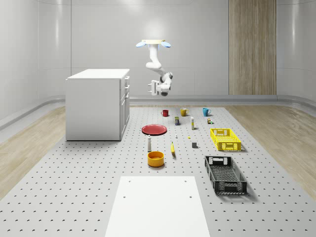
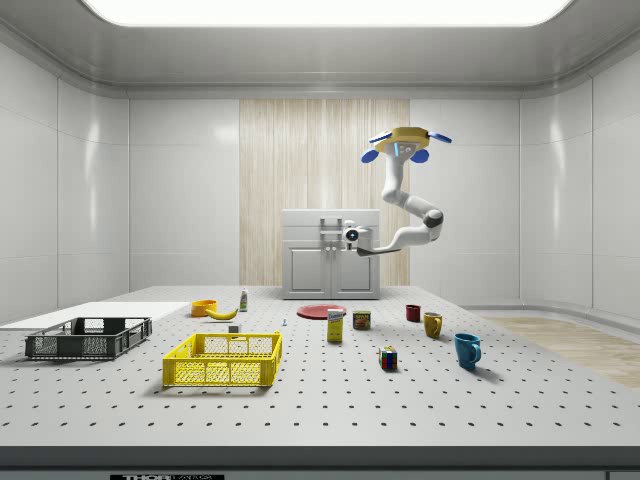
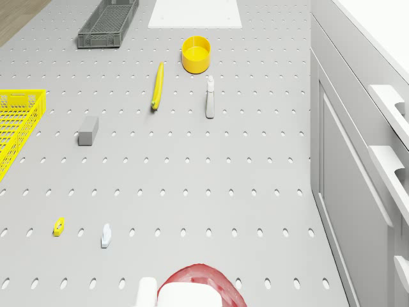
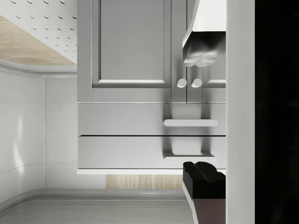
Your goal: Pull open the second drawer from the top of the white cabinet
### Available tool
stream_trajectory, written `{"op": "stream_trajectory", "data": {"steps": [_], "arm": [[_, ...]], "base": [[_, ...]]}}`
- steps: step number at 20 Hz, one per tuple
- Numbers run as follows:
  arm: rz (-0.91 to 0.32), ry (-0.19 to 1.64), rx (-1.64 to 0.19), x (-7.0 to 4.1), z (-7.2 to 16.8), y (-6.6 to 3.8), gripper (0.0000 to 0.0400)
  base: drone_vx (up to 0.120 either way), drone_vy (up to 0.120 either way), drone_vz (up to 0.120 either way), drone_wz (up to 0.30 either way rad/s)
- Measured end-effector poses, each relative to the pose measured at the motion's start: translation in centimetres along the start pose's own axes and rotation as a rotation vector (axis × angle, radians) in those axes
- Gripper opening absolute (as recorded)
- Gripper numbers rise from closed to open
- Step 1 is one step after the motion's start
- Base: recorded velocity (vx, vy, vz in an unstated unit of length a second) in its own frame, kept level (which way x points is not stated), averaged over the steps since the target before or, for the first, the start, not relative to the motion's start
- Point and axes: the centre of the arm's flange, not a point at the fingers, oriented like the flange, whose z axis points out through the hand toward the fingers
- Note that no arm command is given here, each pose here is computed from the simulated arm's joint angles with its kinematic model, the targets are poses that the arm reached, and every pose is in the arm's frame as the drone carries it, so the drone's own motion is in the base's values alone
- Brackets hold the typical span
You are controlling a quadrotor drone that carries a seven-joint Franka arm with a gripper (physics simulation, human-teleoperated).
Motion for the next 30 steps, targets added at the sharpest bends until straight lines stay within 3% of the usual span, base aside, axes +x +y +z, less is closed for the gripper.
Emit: {"op": "stream_trajectory", "data": {"steps": [16,30], "arm": [[0.000,-0.001,0.000,0.1,8.2,-0.1,0.0300],[0.000,-0.001,0.000,4.0,10.2,-4.1,0.0300]], "base": [[0.000,0.000,0.000,0.000],[0.000,0.000,0.000,0.000]]}}
